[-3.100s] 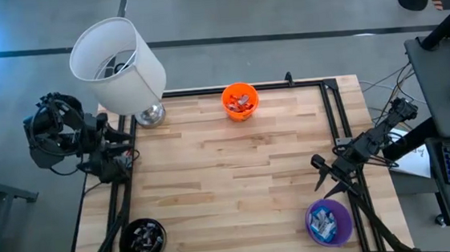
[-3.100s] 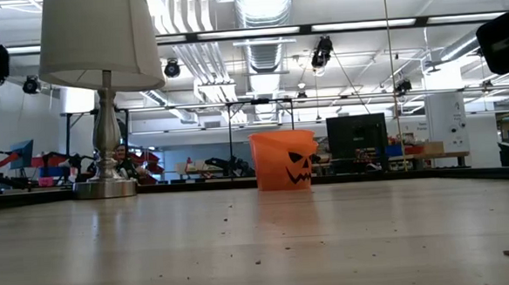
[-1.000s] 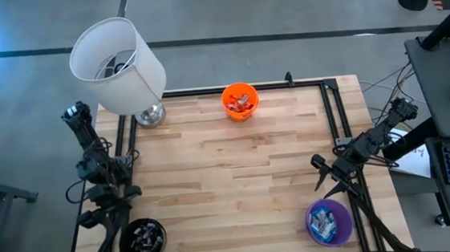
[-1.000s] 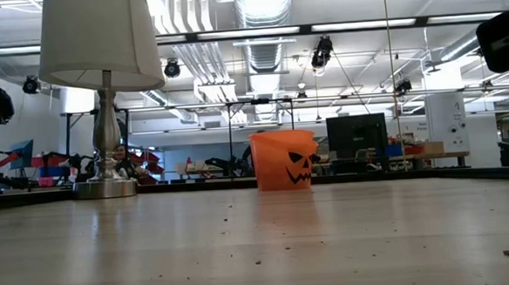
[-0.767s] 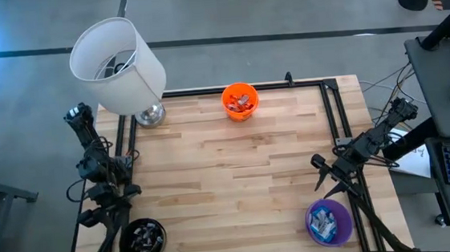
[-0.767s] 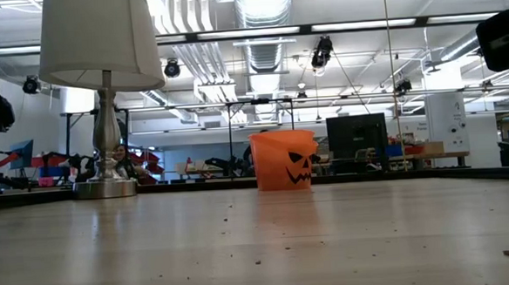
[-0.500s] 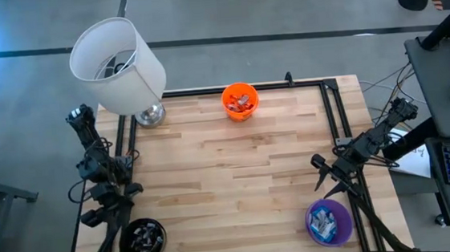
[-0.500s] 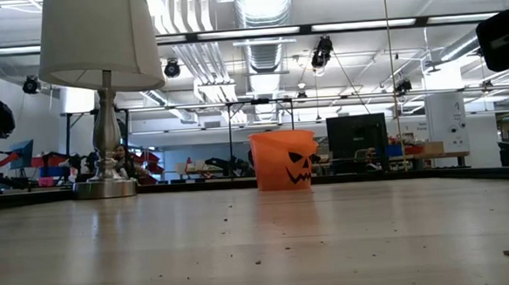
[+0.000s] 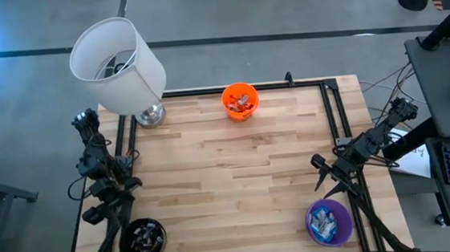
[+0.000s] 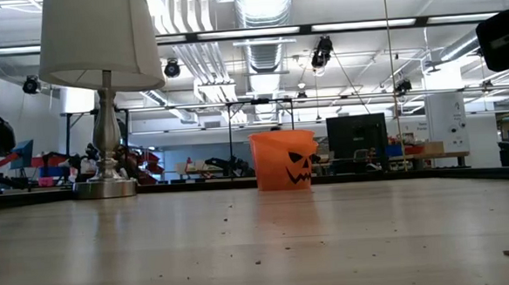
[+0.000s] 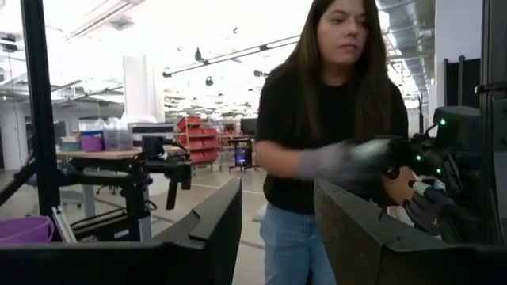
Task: Organize candy in baskets
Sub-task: Return to Home Position
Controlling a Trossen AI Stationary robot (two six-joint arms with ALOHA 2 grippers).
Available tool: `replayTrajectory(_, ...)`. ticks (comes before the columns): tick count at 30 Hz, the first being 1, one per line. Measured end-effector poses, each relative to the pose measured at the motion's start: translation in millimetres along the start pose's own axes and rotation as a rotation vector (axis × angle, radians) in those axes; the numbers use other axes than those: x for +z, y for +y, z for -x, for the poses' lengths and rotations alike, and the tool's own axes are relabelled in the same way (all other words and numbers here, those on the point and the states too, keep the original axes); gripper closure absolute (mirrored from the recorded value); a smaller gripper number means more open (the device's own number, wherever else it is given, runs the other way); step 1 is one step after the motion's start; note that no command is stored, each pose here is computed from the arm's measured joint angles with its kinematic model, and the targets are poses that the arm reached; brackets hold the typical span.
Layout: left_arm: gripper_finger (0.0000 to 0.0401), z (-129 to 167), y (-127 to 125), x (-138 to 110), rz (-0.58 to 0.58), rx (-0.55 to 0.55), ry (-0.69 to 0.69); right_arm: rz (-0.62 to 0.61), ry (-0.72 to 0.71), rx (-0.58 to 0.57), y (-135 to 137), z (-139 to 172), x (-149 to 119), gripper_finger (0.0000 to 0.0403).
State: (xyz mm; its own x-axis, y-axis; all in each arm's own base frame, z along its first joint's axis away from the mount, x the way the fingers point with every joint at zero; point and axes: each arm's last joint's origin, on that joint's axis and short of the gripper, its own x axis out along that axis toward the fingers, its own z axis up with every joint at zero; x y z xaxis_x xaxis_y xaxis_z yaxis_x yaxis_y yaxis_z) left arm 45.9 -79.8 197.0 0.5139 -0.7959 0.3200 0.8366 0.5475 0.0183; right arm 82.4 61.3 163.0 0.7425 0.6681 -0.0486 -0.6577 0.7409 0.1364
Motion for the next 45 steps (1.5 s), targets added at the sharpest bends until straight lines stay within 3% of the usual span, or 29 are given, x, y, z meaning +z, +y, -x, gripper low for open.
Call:
replayTrajectory(36,0.026,0,0,-4,0.022,0.001,0.051,0.0,0.0,0.0,0,0,0,0.025)
replayTrajectory(45,0.026,-1,1,9,0.024,0.001,0.013,0.0,0.0,0.0,0,0,0,0.025)
